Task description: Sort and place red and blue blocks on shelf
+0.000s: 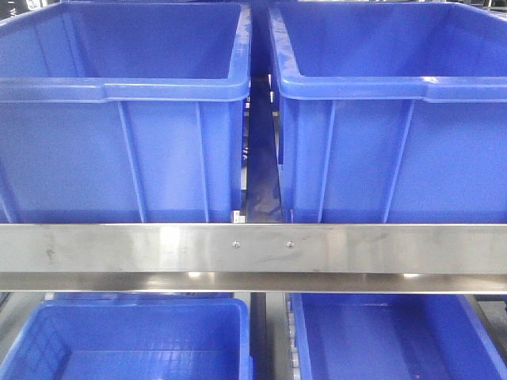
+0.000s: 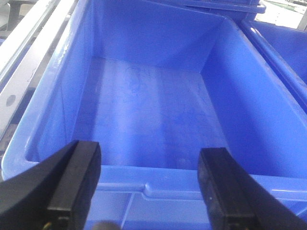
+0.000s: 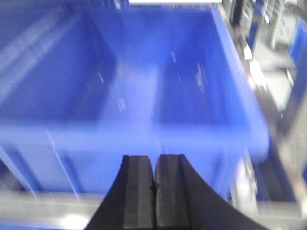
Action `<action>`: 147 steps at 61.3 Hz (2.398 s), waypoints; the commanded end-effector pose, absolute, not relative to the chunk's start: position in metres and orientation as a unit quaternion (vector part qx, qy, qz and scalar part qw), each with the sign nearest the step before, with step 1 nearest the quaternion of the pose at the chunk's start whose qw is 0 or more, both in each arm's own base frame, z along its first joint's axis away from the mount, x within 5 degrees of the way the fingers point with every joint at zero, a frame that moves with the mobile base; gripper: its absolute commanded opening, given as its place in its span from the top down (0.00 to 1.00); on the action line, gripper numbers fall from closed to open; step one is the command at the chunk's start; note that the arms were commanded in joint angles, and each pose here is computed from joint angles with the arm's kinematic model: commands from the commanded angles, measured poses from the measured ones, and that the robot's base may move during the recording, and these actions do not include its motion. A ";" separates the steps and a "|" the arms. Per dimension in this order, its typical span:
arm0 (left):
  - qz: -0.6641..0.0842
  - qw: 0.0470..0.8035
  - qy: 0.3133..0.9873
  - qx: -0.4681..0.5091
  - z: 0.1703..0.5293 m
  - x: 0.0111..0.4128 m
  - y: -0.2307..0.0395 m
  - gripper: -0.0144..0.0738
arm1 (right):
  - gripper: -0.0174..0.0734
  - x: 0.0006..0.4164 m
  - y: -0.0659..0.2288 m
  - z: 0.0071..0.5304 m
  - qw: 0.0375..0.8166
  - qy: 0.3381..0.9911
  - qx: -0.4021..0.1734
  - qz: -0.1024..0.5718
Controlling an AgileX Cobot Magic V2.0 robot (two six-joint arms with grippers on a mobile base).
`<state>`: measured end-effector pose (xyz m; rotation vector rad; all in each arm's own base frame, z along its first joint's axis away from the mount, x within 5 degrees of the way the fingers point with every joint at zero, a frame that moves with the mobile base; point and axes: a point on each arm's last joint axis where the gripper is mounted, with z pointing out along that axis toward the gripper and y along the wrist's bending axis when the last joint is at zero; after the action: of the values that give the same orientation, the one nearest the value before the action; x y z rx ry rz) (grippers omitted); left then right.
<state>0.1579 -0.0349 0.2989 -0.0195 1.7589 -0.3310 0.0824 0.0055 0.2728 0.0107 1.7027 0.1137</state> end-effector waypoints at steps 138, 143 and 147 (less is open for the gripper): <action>-0.151 0.669 0.728 -0.008 0.317 0.160 -0.035 0.74 | 0.73 0.054 0.004 0.201 0.702 0.710 0.005 0.063; -0.145 0.670 0.728 0.001 0.317 0.158 -0.035 0.74 | 0.73 0.054 0.004 0.201 0.702 0.710 0.005 0.063; -0.126 0.681 0.721 0.030 0.320 0.151 -0.035 0.74 | 0.73 0.054 0.004 0.201 0.702 0.710 0.005 0.063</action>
<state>0.1561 -0.0347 0.2999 0.0093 1.7517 -0.3100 0.0559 0.0043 0.1866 0.0201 1.6991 0.1419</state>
